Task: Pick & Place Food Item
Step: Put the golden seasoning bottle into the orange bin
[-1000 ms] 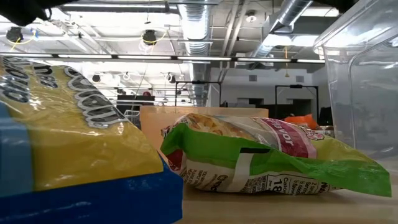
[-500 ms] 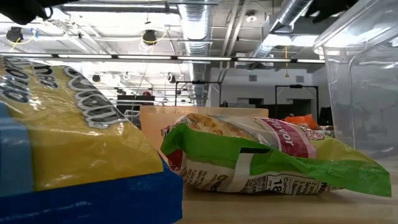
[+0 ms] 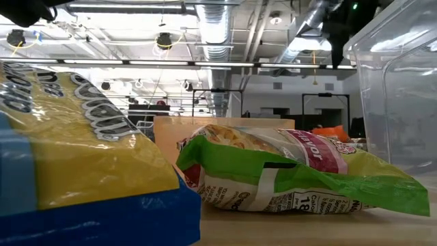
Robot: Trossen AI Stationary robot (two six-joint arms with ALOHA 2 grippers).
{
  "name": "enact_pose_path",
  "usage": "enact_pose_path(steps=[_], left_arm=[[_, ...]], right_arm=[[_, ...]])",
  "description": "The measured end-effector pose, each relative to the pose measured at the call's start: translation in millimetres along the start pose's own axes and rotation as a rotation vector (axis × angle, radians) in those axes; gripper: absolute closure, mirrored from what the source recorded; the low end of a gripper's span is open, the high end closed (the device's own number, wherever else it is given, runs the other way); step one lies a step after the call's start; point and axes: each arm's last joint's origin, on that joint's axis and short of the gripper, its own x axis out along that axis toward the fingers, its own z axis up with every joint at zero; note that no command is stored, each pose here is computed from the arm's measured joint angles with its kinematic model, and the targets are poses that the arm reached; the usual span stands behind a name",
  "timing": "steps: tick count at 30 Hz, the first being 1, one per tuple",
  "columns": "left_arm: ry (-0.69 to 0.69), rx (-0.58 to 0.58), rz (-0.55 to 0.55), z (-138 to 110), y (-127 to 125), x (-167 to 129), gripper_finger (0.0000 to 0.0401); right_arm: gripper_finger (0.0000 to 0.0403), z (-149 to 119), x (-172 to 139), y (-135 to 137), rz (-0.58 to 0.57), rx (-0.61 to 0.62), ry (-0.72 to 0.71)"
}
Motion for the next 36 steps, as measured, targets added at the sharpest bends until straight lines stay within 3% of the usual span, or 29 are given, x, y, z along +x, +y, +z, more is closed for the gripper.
enact_pose_path(steps=[9, 15, 20, 25, 36], left_arm=[[0.012, 0.007, -0.013, -1.7, -1.6, 0.4, 0.0001], [0.017, 0.008, -0.017, -2.3, -2.0, 0.4, 0.0001], [0.014, 0.008, -0.021, -2.2, -2.1, 0.4, 0.0001], [0.005, 0.004, -0.024, -1.7, -2.0, 0.4, 0.0001], [-0.014, -0.018, -0.03, -0.5, -1.7, 0.4, 0.0001]], right_arm=[[0.0025, 16.8, 41.9, 12.7, 0.006, 0.017, 0.188], [0.0025, -7.0, 85.0, 15.2, 0.072, 0.051, 0.328], [0.0025, -32.6, 107.0, 11.9, 0.202, 0.138, 0.292], [0.0025, -56.0, 126.4, 4.7, 0.2, 0.2, 0.288], [0.0025, -74.7, 156.1, -1.3, 0.227, 0.278, 0.248]])
